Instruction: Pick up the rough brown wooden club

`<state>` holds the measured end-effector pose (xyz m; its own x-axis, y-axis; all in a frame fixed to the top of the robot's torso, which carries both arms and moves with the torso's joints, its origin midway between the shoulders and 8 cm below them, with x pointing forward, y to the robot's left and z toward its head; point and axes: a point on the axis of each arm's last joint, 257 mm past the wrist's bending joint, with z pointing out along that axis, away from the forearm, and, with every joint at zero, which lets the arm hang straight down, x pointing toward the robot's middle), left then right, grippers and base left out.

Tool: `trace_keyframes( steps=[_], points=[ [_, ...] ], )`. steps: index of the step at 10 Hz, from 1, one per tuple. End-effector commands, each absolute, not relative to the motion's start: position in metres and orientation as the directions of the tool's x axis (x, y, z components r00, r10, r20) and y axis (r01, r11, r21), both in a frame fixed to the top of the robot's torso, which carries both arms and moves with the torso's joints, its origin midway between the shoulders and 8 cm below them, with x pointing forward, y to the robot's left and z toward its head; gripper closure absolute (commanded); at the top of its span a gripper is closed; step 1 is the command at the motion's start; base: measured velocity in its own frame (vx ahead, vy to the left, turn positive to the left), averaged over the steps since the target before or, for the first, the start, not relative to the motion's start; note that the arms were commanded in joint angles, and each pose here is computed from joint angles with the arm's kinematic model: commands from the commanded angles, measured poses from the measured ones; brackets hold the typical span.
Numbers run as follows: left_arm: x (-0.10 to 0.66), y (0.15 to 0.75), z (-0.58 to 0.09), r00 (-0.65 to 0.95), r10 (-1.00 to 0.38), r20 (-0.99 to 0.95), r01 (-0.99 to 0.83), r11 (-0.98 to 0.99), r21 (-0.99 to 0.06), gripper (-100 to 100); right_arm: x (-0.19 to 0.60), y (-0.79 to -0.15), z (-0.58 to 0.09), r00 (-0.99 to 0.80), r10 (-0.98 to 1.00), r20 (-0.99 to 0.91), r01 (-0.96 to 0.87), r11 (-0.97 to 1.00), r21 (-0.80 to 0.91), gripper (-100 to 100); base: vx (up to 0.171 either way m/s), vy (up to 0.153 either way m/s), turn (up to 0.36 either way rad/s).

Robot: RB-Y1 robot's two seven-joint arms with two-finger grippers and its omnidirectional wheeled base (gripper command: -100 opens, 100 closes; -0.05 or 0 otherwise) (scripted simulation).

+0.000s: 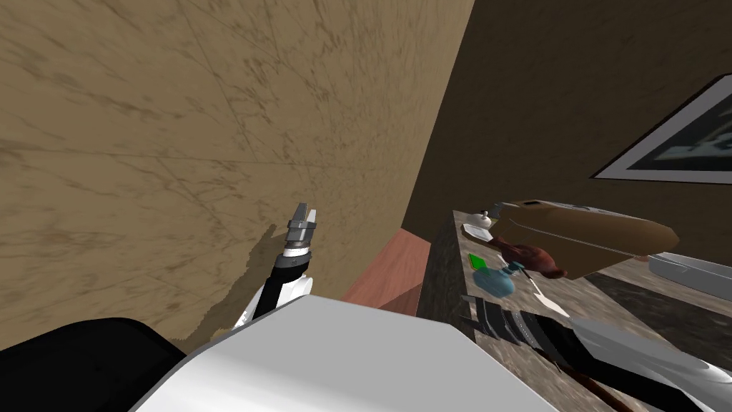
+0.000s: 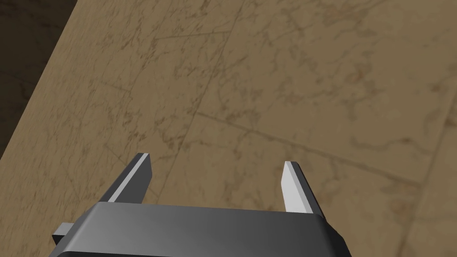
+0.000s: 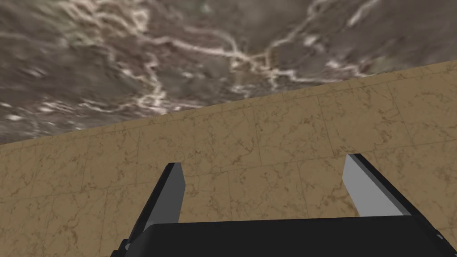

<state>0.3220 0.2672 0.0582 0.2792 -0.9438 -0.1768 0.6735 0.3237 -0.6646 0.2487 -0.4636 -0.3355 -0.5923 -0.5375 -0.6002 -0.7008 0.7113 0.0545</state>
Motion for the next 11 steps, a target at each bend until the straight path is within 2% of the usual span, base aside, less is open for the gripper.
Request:
trace_keyframes(
  steps=[1, 5, 11],
  points=[
    [0.322, 0.267, 0.058, 0.279, -0.944, -0.177, 0.673, 0.324, -0.665, 0, 0.227, -0.499, -0.339, -0.607, -0.6, -0.522, -0.714, 0.7, 0.026, -100, 0.032, -0.046, 0.109],
    [0.322, 0.267, 0.058, 0.279, -0.944, -0.177, 0.673, 0.324, -0.665, 0, 0.212, -0.528, -0.338, -0.623, -0.632, -0.461, -0.715, 0.699, 0.006, -100, 0.015, -0.029, 0.023],
    [0.322, 0.267, 0.058, 0.279, -0.944, -0.177, 0.673, 0.324, -0.665, 0, 0.134, -0.621, -0.328, -0.663, -0.718, -0.212, -0.732, 0.681, -0.015, -100, 0.009, -0.055, 0.034]
  ],
)
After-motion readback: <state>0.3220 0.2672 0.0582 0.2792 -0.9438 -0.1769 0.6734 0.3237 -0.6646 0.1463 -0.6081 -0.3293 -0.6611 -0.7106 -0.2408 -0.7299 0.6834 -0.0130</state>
